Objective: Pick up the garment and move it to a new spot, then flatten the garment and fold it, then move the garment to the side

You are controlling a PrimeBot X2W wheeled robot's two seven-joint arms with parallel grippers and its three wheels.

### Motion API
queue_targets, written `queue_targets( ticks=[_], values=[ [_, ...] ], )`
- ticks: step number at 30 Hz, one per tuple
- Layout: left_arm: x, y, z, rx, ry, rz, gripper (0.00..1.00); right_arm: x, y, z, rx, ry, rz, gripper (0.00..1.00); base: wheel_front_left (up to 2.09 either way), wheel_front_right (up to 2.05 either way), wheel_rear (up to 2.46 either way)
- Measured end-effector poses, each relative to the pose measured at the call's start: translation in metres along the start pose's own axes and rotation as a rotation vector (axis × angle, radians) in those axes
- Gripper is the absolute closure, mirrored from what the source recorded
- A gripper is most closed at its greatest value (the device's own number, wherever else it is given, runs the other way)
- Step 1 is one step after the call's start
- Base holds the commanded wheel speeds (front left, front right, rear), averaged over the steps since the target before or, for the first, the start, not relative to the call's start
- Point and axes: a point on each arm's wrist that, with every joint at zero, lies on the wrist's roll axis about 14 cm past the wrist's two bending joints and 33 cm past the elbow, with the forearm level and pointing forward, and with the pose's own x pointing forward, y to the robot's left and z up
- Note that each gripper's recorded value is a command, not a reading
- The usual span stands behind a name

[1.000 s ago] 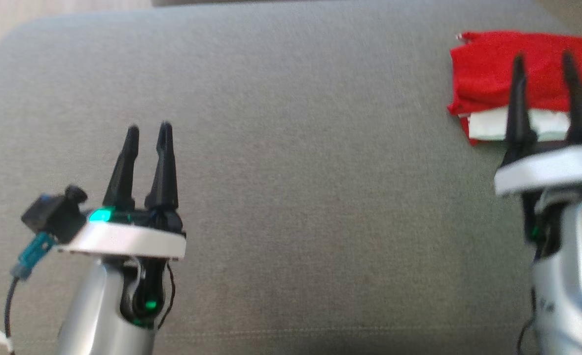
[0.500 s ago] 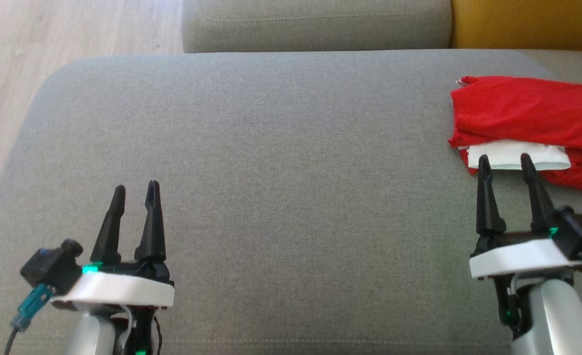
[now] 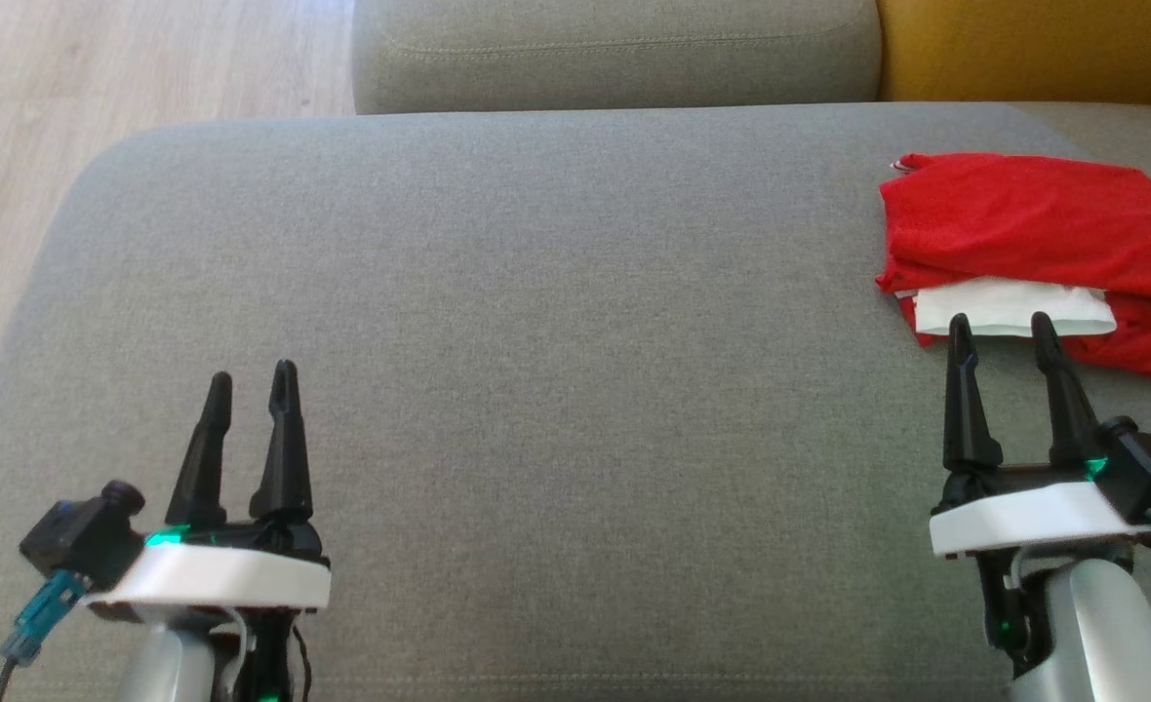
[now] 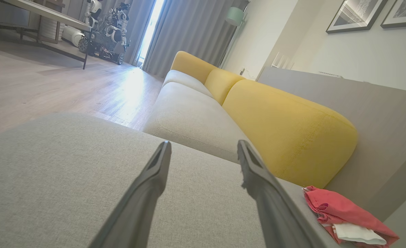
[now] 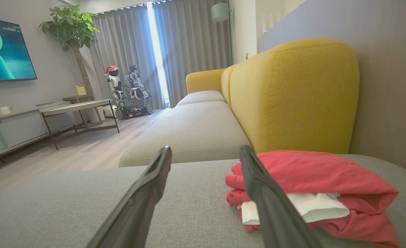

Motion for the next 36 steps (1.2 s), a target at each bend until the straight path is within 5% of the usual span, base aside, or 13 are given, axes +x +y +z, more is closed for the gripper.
queue_targets(
  ticks=[19, 20, 27, 36],
  values=[
    [-0.005, 0.005, 0.0, -0.04, -0.002, 0.022, 0.0, -0.001, 0.003, -0.004, 0.002, 0.009, 0.008, 0.0, 0.0, 0.0, 0.0],
    [-0.006, 0.005, 0.0, -0.048, -0.002, 0.023, 1.0, -0.001, 0.003, -0.005, 0.003, 0.01, 0.009, 1.0, 0.0, 0.0, 0.0],
    [-0.031, 0.024, -0.041, -0.066, 0.133, 0.101, 1.0, -0.027, -0.003, -0.052, 0.031, 0.165, -0.023, 1.0, 0.0, 0.0, 0.0],
    [-0.031, 0.026, -0.043, -0.146, 0.143, 0.123, 1.0, -0.027, -0.009, -0.051, 0.13, 0.166, -0.062, 1.0, 0.0, 0.0, 0.0]
  ],
)
